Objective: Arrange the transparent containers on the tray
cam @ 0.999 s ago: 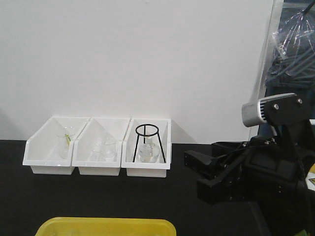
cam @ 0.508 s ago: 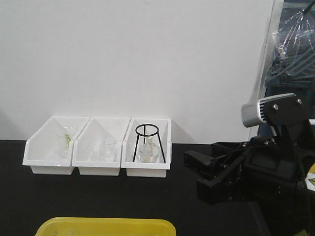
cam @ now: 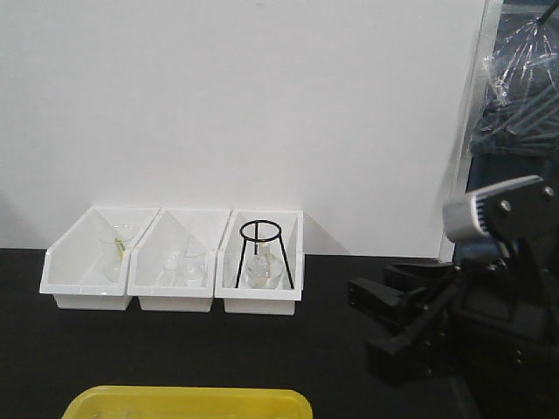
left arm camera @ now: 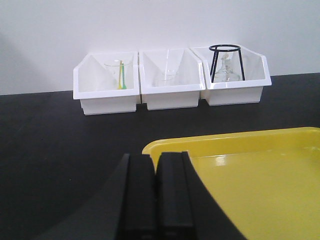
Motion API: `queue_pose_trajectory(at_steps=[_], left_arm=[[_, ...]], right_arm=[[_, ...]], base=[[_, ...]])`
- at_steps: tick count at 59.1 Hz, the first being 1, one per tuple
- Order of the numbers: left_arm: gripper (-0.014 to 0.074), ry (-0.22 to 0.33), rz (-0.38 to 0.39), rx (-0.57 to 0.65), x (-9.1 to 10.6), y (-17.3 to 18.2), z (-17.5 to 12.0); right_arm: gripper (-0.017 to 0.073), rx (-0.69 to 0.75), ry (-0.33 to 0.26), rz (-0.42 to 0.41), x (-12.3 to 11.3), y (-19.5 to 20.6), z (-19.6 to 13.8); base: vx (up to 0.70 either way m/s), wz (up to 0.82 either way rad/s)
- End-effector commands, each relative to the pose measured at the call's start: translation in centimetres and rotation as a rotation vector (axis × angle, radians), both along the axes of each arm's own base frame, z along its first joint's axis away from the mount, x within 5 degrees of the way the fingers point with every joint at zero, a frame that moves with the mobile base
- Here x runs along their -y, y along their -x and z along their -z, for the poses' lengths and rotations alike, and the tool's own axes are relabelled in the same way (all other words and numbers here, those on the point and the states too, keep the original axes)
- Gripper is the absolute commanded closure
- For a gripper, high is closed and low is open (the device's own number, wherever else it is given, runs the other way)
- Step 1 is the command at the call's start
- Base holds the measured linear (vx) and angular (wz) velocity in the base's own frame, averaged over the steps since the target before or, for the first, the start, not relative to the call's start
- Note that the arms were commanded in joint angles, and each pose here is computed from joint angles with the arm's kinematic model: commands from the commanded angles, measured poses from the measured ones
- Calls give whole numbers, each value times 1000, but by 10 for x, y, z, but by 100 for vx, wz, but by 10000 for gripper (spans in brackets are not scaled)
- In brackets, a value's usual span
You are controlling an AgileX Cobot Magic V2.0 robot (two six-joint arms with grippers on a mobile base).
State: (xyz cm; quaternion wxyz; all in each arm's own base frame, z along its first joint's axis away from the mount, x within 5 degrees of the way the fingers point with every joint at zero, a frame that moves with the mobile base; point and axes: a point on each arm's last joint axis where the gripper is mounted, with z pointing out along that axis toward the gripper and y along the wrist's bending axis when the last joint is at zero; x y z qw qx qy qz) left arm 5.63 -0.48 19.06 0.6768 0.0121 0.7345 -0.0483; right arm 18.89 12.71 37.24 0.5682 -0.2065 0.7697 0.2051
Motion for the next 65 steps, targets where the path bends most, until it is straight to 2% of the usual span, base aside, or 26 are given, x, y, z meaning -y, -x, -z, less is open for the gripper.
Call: queue_pose_trajectory(at_steps=[1,11,15,23,30,44,65], left_arm=[[601,20,-2,67,0,0,1],[601,20,-2,67,0,0,1],[601,20,-2,67,0,0,1],[601,20,-2,67,0,0,1],[601,20,-2,67,0,0,1],[601,20,-2,67,0,0,1],[601,20,-3,66,0,0,1]], right_arm=[[383,155,-48,26,15,16,-11],[575,192,-72,206,65,41,37],[573,210,-46,295,86,57,56],[573,260,56,441,113,89,97],[572,286,49,515,122,110,129],[572,337,38,570,126,131,175],[572,297,50,572,127,132,178]], base=[[0,0],[0,0],[0,0],[0,0],[0,0],[0,0],[0,0]])
